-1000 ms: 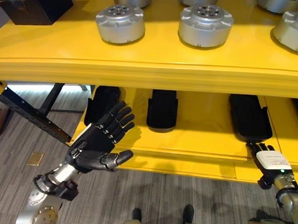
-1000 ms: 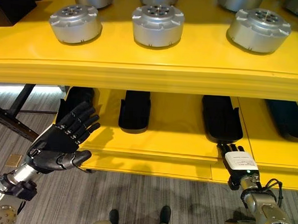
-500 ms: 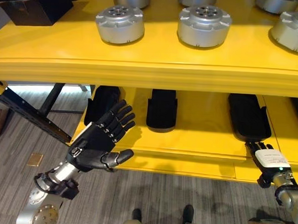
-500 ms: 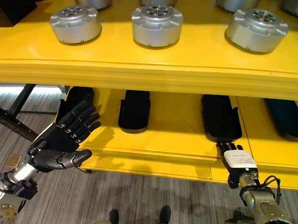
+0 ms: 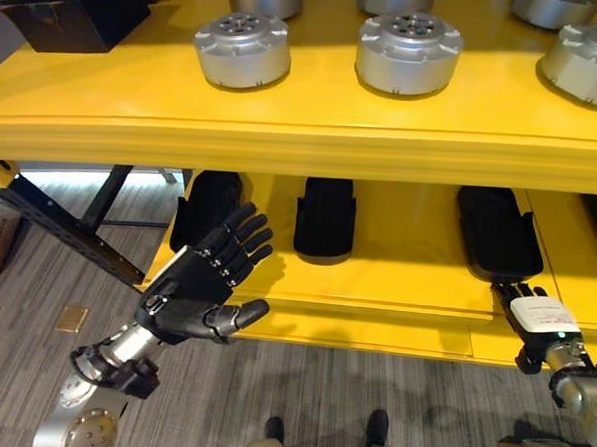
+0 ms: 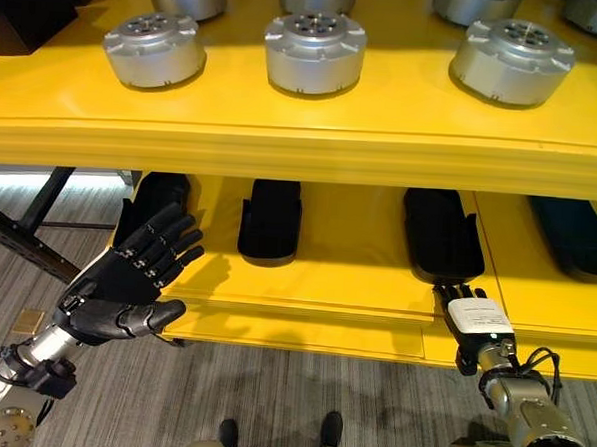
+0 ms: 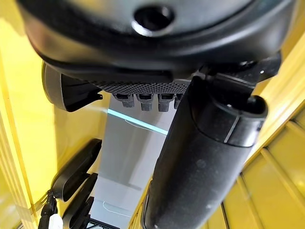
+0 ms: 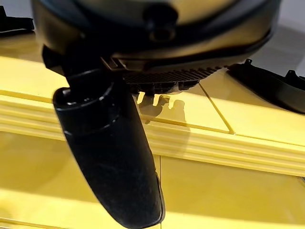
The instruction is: Move parts from the plastic box to the shelf.
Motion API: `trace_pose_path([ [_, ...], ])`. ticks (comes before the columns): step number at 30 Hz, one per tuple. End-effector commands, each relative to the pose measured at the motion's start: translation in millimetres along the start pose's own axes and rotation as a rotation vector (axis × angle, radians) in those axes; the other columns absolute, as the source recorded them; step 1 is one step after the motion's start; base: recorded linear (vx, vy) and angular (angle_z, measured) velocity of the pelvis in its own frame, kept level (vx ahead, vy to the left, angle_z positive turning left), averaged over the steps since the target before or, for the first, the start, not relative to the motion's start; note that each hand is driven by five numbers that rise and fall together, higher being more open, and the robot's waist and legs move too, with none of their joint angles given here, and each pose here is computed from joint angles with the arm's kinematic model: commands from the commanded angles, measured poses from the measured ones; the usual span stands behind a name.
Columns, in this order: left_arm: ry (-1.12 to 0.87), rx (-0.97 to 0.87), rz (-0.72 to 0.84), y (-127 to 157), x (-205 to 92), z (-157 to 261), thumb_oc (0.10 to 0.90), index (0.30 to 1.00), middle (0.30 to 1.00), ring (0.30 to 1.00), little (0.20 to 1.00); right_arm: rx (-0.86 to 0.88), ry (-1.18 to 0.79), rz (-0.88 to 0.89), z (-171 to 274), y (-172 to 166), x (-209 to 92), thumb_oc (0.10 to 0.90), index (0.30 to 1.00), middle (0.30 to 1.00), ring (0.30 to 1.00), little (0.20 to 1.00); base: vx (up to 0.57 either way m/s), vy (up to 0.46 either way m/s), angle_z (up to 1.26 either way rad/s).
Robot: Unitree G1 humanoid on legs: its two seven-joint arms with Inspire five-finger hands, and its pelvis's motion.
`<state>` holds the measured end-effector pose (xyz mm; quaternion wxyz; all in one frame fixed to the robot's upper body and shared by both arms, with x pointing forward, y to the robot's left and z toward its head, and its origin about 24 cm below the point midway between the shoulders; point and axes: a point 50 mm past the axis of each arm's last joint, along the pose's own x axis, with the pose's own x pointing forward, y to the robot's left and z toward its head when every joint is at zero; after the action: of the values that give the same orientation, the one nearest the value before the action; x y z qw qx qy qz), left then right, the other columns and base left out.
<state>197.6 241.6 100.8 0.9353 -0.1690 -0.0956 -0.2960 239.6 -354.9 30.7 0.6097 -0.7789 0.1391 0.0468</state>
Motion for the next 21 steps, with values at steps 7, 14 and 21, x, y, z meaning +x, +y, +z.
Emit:
trace_pose_path([
  [7,-0.118,0.091,-0.156,-10.9,24.4,24.2,0.900,1.000,1.000,1.000,1.000,-0.057,-0.005,-0.131,-2.7,-48.4,26.0,0.900,1.000,1.000,1.000,1.000,0.00,0.000,0.00],
  [14,-0.116,0.088,-0.159,-11.5,25.6,24.6,0.900,1.000,1.000,1.000,1.000,-0.073,-0.015,-0.130,-0.7,-50.8,28.0,0.900,1.000,1.000,1.000,1.000,0.00,0.000,0.00],
  [21,-0.118,0.087,-0.162,-11.6,28.2,24.7,0.900,1.000,1.000,1.000,1.000,-0.067,-0.002,-0.145,-1.3,-58.9,32.6,0.900,1.000,1.000,1.000,1.000,0.00,0.000,0.00],
])
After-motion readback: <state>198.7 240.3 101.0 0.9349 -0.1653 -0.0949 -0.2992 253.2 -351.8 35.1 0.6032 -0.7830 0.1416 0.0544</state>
